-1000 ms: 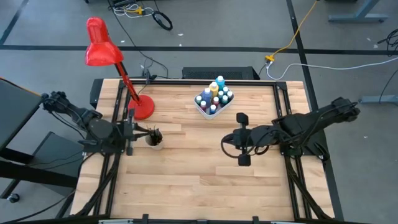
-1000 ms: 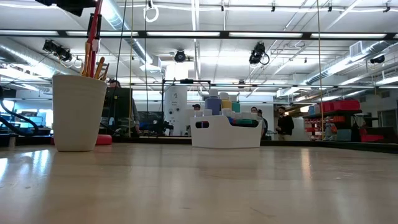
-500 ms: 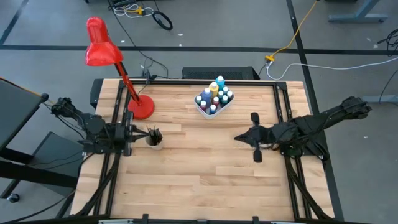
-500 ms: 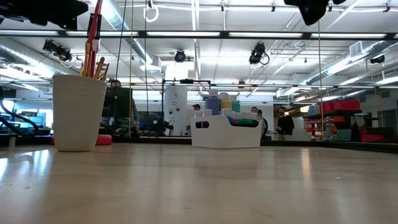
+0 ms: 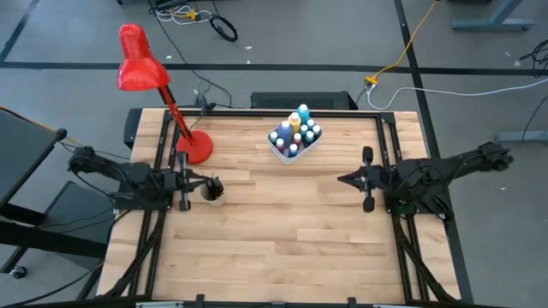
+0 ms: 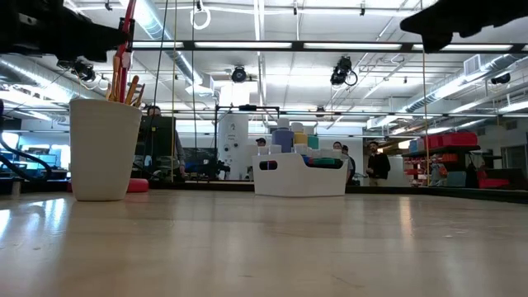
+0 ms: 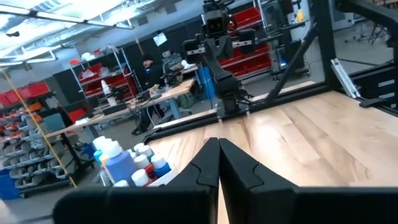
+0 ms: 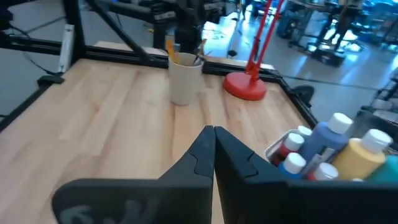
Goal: Pick & Place Paint Supplies
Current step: Return to Home Position
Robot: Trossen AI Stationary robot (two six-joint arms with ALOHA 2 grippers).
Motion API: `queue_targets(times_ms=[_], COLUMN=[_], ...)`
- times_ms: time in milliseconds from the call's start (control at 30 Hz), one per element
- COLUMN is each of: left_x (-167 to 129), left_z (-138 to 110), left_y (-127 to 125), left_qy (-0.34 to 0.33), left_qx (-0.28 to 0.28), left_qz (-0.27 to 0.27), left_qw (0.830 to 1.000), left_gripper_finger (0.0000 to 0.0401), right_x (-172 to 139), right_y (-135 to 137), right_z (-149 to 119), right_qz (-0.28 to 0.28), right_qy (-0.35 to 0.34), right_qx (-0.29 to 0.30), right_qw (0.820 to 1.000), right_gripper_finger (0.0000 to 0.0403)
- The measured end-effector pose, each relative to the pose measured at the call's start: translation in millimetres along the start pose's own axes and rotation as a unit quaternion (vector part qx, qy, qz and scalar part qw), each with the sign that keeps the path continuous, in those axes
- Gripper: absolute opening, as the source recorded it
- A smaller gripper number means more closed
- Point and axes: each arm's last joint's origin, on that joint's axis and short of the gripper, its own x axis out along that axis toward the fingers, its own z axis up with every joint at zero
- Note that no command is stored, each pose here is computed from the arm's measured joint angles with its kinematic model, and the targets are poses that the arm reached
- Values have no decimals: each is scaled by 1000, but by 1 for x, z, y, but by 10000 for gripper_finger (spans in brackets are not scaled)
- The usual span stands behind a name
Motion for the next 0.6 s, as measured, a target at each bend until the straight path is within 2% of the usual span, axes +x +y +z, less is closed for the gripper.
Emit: queue_targets(times_ms=[133,300,600], left_x=[3,6,6], left_z=[-12,-32,-32], left_y=[1,-1,4], left_qy=[19,25,24], left_qx=[-6,-28,-15], left_qz=[22,35,59], left_qw=[1000,999,998], left_gripper_finger=[6,7,14], right_x=[-3,-9,-26], right_y=[1,-1,-7], right_z=[-9,-17,-22], right_qz=[26,29,25], right_qy=[-9,-18,-48], right_qx=[0,-11,-34], right_qw=[1000,999,998], right_gripper_finger=[4,9,10])
